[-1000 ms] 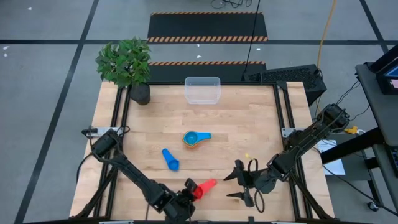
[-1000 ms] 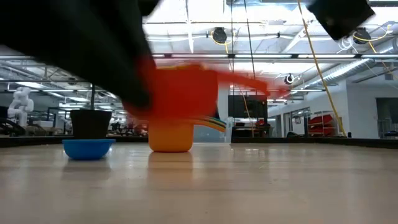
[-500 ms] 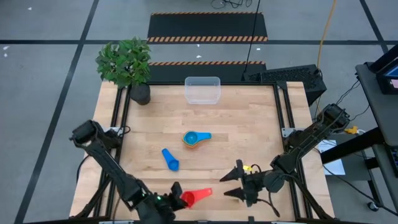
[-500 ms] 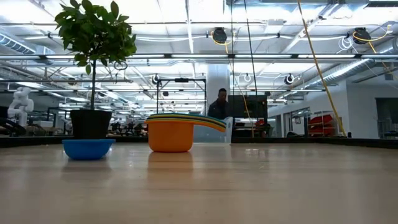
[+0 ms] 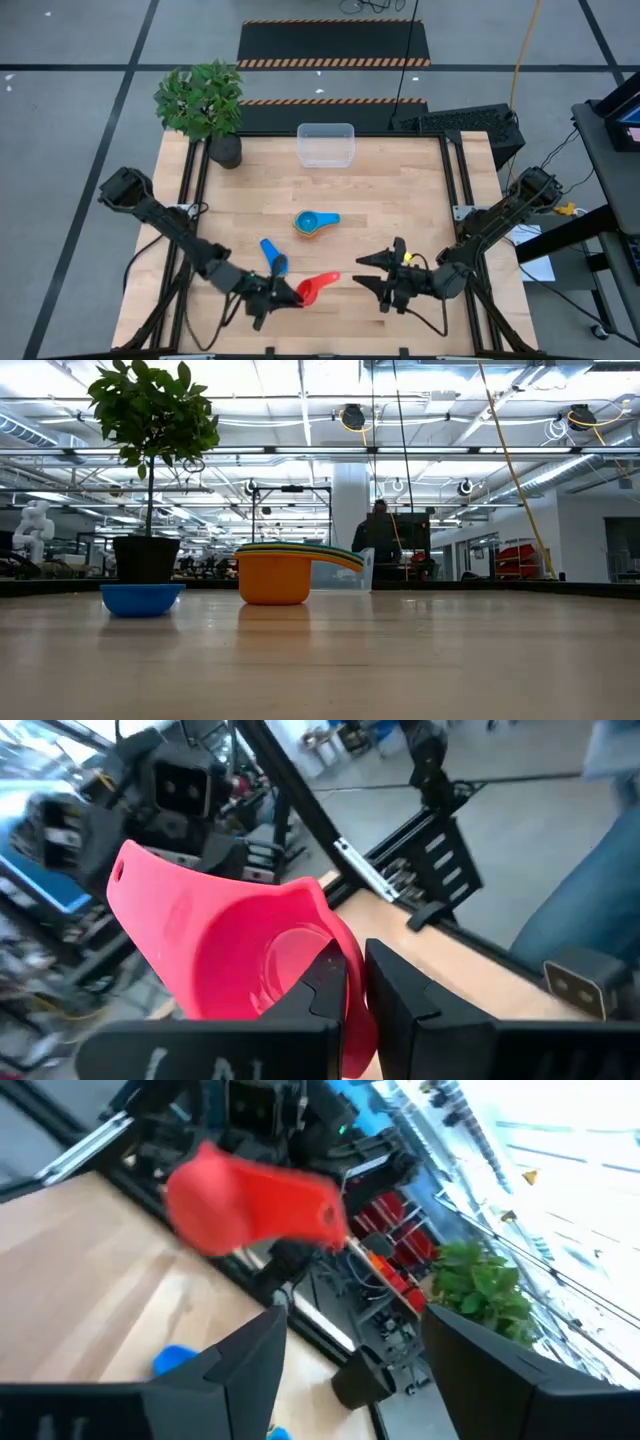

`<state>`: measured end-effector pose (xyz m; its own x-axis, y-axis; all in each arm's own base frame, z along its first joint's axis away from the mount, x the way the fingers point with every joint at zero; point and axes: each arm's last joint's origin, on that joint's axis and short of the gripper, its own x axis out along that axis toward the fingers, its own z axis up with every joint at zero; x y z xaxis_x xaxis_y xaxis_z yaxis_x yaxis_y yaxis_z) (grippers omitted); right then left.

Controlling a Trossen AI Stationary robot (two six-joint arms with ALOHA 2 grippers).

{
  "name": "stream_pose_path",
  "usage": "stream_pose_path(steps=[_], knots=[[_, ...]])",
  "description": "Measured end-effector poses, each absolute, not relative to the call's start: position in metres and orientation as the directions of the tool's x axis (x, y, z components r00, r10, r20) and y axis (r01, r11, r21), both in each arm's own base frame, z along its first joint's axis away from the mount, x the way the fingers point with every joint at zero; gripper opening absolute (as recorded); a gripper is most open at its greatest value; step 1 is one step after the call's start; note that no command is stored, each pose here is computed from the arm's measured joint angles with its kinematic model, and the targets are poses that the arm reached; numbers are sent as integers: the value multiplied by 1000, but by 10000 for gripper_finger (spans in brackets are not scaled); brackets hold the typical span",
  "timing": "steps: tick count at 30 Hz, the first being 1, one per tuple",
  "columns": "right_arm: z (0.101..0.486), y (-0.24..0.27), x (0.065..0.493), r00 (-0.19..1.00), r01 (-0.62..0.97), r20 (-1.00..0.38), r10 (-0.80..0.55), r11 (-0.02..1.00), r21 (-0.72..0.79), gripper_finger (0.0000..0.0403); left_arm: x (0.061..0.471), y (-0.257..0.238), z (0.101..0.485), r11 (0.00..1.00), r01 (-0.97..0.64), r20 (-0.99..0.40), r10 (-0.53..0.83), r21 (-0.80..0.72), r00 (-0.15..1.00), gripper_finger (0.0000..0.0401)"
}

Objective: Nest measuring cups in basket
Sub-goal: Stack the red measuring cup on top of the light blue measuring cup

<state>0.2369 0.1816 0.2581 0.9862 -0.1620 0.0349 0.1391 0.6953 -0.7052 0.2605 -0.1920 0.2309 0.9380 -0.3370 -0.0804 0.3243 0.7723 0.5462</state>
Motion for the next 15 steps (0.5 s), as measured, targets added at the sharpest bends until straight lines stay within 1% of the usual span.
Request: stream_pose_path(steps=[4, 8, 11, 15], knots=[[262, 176, 241, 981, 178, 64, -185, 709, -682, 217, 274, -174, 233, 804, 376, -60, -394, 460, 917, 25], [256, 170, 246, 978, 154, 20, -207, 658, -738, 212, 282, -161, 234, 842, 358, -60, -366, 403, 929, 25], [253, 165, 249, 977, 142, 2, -214, 641, -754, 210, 284, -159, 233, 830, 384, -62, -394, 405, 917, 25], [254, 164, 252, 990, 95, 3, -140, 656, -749, 209, 286, -156, 233, 818, 411, -64, -423, 402, 904, 25]])
